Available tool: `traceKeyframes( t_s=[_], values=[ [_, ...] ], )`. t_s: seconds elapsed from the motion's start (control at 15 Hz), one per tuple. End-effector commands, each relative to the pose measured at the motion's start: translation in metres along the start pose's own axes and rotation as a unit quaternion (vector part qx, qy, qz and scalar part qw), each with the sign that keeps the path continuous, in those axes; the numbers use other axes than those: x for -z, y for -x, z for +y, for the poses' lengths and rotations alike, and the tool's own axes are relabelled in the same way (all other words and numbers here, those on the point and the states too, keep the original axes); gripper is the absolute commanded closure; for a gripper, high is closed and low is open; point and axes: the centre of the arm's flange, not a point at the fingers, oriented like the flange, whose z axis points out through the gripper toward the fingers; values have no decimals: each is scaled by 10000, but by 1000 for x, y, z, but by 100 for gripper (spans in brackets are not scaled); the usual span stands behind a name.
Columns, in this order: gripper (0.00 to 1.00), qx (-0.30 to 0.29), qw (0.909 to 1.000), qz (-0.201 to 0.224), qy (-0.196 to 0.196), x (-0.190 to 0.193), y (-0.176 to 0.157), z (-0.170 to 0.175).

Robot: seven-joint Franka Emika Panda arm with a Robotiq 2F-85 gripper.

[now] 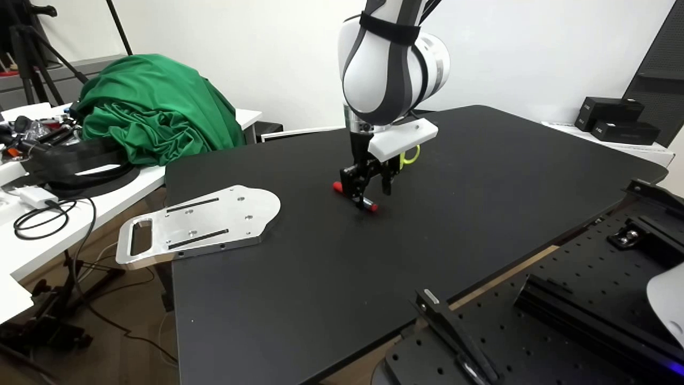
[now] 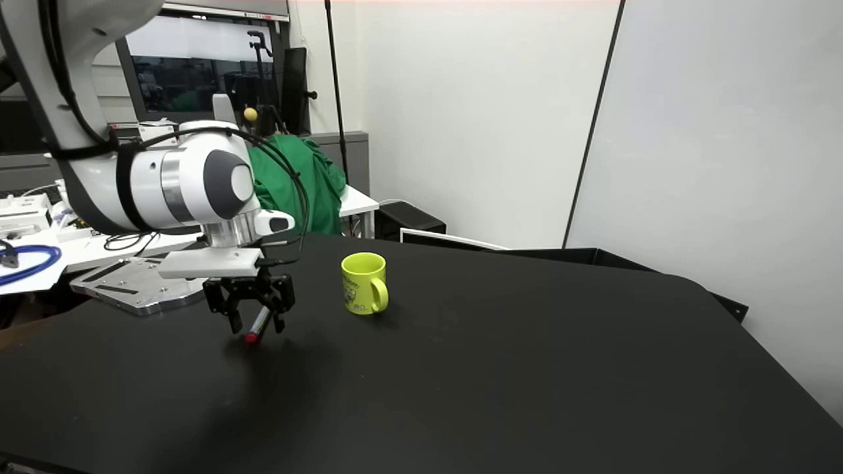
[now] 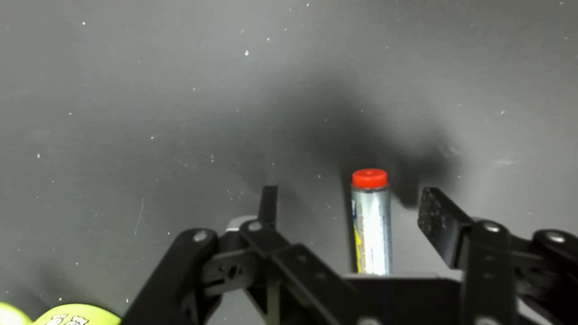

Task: Pick the marker from the cup and put it on the table, then pick it and put it back in the cup

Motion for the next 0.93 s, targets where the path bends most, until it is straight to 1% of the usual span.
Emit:
traceKeyframes(
  t_s=[0.0, 0.2, 0.47, 0.53, 0.6, 0.8, 0.87],
  values=[
    [49, -173, 9998, 52, 36, -1, -6, -2],
    [69, -193, 9998, 55, 20, 0, -7, -2],
    [95, -359, 9993, -70, -21, -1, -10, 6],
    [99, -418, 9991, -90, -36, 0, -11, 9],
    [94, -476, 9988, -103, -33, 0, -11, 12],
    [94, -610, 9977, -270, -88, 0, -14, 22],
    [94, -648, 9972, -362, -133, 4, -20, 26]
  ],
)
